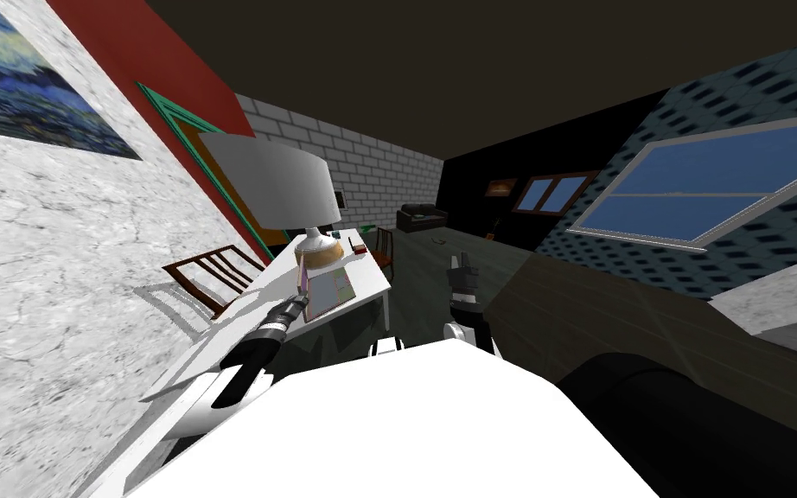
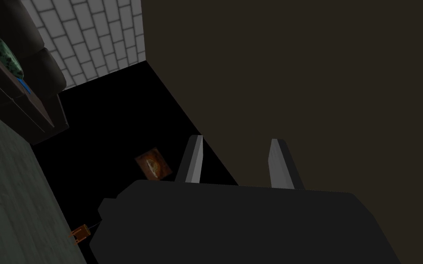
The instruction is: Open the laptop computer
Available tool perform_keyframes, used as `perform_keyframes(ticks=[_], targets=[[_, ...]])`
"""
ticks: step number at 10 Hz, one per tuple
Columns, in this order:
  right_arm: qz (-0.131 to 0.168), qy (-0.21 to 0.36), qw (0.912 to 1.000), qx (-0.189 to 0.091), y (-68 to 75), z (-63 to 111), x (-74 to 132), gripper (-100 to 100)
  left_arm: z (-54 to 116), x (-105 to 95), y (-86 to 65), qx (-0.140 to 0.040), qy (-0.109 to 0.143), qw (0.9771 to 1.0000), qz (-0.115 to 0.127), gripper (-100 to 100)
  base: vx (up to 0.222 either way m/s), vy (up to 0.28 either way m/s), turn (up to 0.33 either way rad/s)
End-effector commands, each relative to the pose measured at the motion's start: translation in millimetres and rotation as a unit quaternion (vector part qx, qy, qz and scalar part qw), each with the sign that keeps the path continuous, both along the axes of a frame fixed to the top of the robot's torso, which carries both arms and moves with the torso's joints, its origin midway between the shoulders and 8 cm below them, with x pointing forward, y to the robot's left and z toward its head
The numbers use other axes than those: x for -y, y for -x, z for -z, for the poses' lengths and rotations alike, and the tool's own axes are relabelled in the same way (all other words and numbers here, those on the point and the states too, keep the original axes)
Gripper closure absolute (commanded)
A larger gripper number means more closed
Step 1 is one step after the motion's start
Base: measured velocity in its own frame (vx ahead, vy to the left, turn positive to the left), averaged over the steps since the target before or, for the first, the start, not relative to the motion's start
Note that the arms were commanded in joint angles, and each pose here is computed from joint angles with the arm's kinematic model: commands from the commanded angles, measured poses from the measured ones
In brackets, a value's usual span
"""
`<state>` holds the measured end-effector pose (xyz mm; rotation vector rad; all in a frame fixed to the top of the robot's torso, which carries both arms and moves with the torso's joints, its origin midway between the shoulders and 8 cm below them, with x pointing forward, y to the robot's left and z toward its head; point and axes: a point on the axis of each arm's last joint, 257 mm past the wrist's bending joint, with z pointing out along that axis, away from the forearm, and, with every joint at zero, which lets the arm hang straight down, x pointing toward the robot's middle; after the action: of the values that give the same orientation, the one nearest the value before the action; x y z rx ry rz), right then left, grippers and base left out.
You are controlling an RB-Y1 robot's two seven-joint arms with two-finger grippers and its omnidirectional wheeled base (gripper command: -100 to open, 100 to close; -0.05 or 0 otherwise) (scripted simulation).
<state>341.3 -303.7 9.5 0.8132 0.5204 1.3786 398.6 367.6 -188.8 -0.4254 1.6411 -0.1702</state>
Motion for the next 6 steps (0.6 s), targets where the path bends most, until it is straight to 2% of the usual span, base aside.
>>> perform_keyframes(ticks=[1, 3, 4, 5, 6], targets=[[0.000, 0.000, 1.0000, 0.000, 0.0, 0.0, 0.0, 0, 4.6, -3.1, -2.0, -0.008, -0.021, 0.9997, 0.001, 100, 0.010, -0.065, 0.001], [0.000, 0.000, 1.0000, 0.000, 0.0, 0.0, 0.0, 0, 21.0, -15.0, -4.6, -0.026, -0.066, 0.9975, -0.003, 100, 0.004, -0.073, -0.029], [0.000, 0.000, 1.0000, 0.000, 0.0, 0.0, 0.0, 0, 23.5, -16.4, -4.2, -0.028, -0.066, 0.9974, -0.004, 100, 0.017, -0.058, -0.011], [0.000, 0.000, 1.0000, 0.000, 0.0, 0.0, 0.1, 0, 33.2, -22.6, -4.7, -0.038, -0.085, 0.9957, -0.006, 100, 0.020, -0.055, -0.011], [0.000, 0.000, 1.0000, 0.000, 0.0, 0.0, 0.0, 0, 33.2, -22.6, -4.7, -0.038, -0.085, 0.9957, -0.006, 100, 0.004, -0.051, -0.017]])
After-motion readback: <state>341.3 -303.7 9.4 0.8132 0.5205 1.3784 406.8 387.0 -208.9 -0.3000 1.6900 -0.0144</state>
